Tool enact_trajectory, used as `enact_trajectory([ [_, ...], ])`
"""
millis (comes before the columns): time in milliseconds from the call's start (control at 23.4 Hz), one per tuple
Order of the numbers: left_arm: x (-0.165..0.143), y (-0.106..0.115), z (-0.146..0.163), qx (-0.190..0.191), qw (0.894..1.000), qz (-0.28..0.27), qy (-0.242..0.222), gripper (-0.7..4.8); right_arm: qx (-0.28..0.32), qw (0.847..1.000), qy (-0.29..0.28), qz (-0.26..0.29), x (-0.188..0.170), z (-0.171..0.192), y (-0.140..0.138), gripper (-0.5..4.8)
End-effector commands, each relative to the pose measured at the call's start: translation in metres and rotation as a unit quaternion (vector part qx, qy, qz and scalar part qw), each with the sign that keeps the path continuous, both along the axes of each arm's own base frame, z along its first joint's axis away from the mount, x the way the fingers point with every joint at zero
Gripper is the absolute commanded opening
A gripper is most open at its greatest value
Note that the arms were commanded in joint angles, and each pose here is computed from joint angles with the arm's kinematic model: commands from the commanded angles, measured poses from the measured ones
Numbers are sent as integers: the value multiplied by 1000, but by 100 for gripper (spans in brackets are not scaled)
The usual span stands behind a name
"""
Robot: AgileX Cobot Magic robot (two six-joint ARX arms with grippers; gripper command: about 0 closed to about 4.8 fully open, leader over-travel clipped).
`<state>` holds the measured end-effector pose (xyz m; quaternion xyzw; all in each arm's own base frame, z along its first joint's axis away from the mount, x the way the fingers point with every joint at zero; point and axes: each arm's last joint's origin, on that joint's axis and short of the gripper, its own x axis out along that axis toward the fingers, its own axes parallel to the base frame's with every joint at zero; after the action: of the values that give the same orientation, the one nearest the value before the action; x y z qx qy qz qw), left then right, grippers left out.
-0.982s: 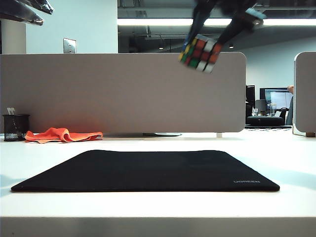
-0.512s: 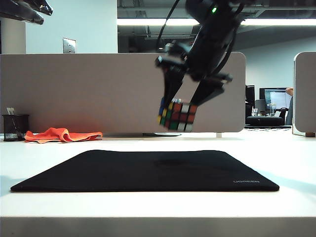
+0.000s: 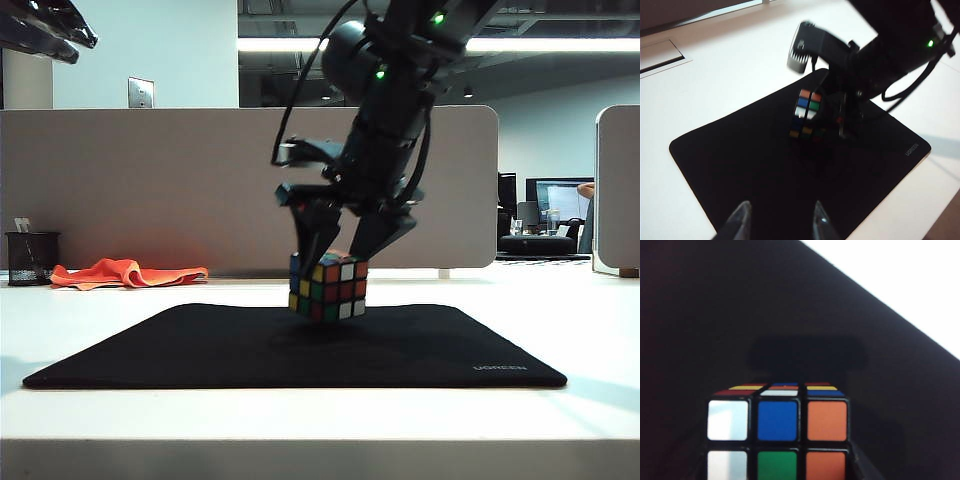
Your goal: Pick up the cube on the right side of the mouse pad, then place it in the center of the mouse pad.
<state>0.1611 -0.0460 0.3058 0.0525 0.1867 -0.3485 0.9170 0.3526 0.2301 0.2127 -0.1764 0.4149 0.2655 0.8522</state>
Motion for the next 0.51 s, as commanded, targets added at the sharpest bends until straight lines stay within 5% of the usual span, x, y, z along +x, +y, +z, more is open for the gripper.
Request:
enact_trajectory([
  [43, 0, 0, 3, 0, 1000, 1, -7, 156, 0, 1000, -10, 10, -1, 1, 5, 333],
  [171, 0, 0, 3, 0, 1000, 1, -7, 156, -4, 1000, -4, 13, -2, -3, 8, 346],
  [256, 0, 0, 3, 0, 1000, 1, -6, 156, -8, 1000, 0, 13, -2, -4, 8, 445],
  [512, 0, 0, 2, 1, 1000, 1, -3, 156, -2, 1000, -3, 15, -7, 8, 5, 454],
])
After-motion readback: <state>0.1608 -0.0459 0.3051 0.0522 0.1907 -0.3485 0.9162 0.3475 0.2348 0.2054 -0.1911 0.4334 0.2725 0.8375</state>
